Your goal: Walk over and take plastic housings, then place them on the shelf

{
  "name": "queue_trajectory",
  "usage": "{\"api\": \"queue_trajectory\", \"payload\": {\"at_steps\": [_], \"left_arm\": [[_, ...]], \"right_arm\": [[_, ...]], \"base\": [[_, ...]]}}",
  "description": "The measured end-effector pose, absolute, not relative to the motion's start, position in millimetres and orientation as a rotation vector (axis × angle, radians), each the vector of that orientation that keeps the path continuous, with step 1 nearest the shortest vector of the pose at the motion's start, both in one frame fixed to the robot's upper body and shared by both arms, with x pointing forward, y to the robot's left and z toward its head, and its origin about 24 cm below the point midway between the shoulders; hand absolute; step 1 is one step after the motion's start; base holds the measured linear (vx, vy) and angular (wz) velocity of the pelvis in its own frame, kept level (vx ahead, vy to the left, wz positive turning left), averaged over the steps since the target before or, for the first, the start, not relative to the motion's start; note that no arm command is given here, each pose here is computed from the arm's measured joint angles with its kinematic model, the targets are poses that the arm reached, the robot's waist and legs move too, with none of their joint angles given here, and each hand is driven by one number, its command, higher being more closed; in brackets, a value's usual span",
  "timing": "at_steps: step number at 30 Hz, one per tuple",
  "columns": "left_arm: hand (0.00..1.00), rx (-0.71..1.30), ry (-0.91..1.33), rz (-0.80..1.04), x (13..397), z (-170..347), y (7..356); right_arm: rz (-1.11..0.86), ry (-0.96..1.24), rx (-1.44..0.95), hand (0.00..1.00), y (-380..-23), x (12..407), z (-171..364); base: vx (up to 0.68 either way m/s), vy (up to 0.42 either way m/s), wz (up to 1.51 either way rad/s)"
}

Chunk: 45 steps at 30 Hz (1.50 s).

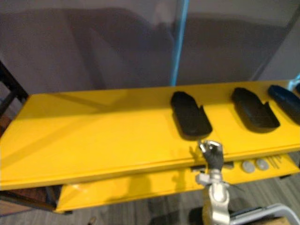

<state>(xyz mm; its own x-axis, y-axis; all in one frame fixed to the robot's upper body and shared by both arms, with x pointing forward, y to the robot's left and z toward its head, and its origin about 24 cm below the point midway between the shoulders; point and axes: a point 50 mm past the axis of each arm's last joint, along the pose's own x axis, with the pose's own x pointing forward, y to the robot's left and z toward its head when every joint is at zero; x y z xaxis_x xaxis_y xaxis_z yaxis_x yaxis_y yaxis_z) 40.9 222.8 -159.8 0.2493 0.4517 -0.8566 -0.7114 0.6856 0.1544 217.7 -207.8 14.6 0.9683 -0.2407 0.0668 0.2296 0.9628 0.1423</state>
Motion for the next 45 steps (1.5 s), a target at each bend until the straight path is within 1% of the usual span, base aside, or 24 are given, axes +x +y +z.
{"api": "queue_trajectory", "payload": {"at_steps": [5,9,16,19,30,45], "left_arm": [[0.00,-0.277,1.050,0.798,40,-160,224],[0.00,-0.265,1.054,0.776,40,-160,222],[0.00,-0.240,1.055,0.753,41,-159,223],[0.00,-0.245,1.048,0.738,42,-159,222],[0.00,-0.195,1.039,0.714,45,-157,229],[0.00,-0.181,1.027,0.712,47,-155,234]], "right_arm": [[-0.324,-0.036,0.112,1.00,-215,216,8],[-0.340,-0.034,0.105,1.00,-222,214,8],[-0.289,-0.076,0.035,1.00,-242,221,21],[-0.265,-0.062,0.012,1.00,-247,225,20],[-0.169,-0.065,0.006,1.00,-244,246,26],[-0.191,-0.025,-0.005,1.00,-244,251,19]], "base": [[0.01,-0.004,0.09],[0.00,0.000,0.00],[0.00,-0.001,0.02],[0.00,0.002,0.11],[0.01,0.001,0.05],[0.00,0.000,0.01]]}}
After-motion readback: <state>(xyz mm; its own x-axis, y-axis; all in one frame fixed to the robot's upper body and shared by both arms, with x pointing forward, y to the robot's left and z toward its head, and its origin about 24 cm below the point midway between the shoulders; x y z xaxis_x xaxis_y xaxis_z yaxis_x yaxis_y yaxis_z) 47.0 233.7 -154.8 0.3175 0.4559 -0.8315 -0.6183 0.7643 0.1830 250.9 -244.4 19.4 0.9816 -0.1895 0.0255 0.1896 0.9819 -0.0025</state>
